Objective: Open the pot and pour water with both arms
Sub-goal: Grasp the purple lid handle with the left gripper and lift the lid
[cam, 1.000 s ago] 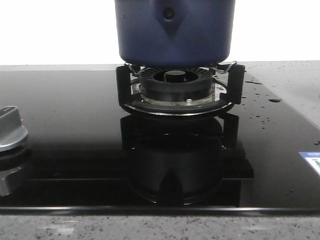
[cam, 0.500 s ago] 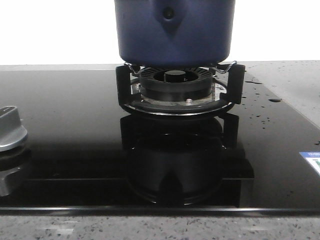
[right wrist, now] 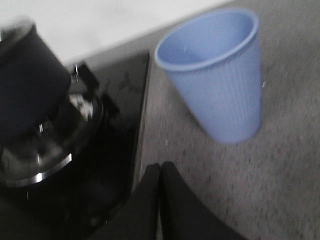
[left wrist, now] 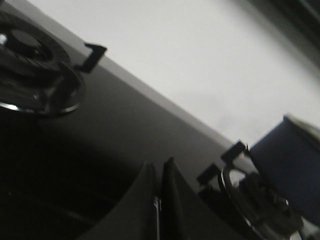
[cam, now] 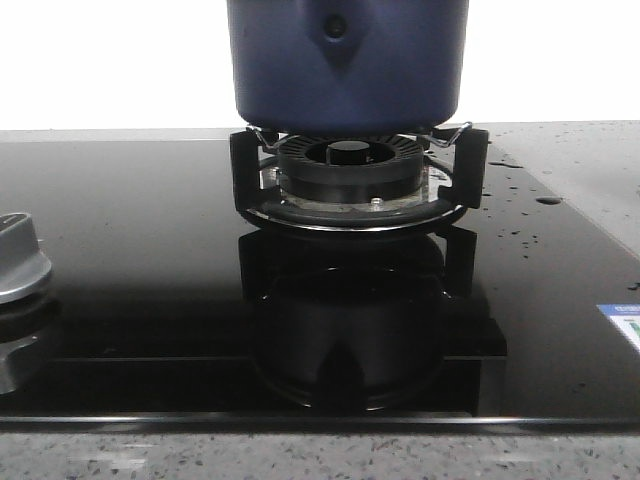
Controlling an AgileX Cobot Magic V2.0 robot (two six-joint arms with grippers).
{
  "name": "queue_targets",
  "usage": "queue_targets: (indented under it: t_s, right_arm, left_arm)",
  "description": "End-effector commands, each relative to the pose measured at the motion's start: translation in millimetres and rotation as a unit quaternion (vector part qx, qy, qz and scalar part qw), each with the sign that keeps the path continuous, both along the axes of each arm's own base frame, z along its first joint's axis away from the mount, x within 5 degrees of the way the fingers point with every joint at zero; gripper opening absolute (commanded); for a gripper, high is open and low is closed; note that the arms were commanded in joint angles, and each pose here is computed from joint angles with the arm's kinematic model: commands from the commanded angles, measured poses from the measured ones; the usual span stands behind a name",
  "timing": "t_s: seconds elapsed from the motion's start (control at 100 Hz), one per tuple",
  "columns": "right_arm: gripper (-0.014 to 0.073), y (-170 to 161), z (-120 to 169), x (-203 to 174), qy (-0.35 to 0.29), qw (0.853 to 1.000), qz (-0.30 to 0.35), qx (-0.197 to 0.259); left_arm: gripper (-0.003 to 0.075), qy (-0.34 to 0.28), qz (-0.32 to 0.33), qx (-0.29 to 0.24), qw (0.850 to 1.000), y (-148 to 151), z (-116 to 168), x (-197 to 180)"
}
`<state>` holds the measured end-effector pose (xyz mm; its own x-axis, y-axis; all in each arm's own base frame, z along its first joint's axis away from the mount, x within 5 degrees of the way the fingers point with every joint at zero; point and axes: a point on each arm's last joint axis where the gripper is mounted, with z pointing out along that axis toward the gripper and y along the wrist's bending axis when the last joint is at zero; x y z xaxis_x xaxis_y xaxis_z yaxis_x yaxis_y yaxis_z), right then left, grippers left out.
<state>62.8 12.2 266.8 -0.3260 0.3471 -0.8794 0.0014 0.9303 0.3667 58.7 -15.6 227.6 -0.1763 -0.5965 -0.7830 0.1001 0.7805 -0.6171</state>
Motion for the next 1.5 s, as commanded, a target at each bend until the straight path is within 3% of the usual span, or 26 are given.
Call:
queue_targets:
  t_s: [0.0,0.11,0.3,0.45,0.56,0.79,0.88,1.02,1.1,1.15,1.38,1.49]
  right_arm:
    - [-0.0065,2,22,9,0.038,0.999,0.023,-0.018]
    - [-0.0065,8,30,16,0.115,0.991,0.062,-0.006]
    - [-0.0071,21,38,23,0.192,0.972,0.128,0.043]
    - [-0.0071,33,46,21,0.162,0.964,0.200,0.061]
    - [-0.0071,38,51,21,0.123,0.961,0.244,0.033]
    - [-0.0071,39,73,20,0.020,0.953,0.292,-0.078]
    - [-0.0071,38,82,20,-0.008,0.954,0.284,-0.096]
    - [-0.0058,36,91,22,-0.030,0.958,0.267,-0.100]
    - [0.0006,36,91,22,-0.034,0.959,0.263,-0.100]
    - [0.0068,36,91,22,-0.034,0.959,0.262,-0.101]
    - [0.0526,33,94,24,-0.048,0.963,0.245,-0.102]
    - [0.0610,33,94,24,-0.048,0.963,0.245,-0.102]
  left_arm:
    - [-0.0020,0.021,-0.032,0.042,0.998,-5,26,7]
    - [-0.0020,0.053,-0.094,0.107,0.988,-14,44,21]
    - [-0.0008,0.047,-0.246,0.098,0.963,-46,80,40]
    - [-0.0002,-0.029,-0.396,0.062,0.916,-79,110,47]
    - [-0.0003,-0.080,-0.462,0.037,0.883,-95,125,57]
    - [0.0010,-0.145,-0.478,0.111,0.859,-112,145,95]
    - [0.0084,-0.161,-0.484,0.150,0.847,-118,151,109]
    - [0.0330,-0.166,-0.501,0.196,0.827,-128,157,134]
    - [0.0473,-0.182,-0.497,0.236,0.815,-133,158,149]
    - [0.0511,-0.193,-0.487,0.253,0.813,-135,161,158]
    - [0.0515,-0.192,-0.477,0.269,0.814,-147,160,197]
    - [0.0515,-0.195,-0.474,0.274,0.814,-154,159,217]
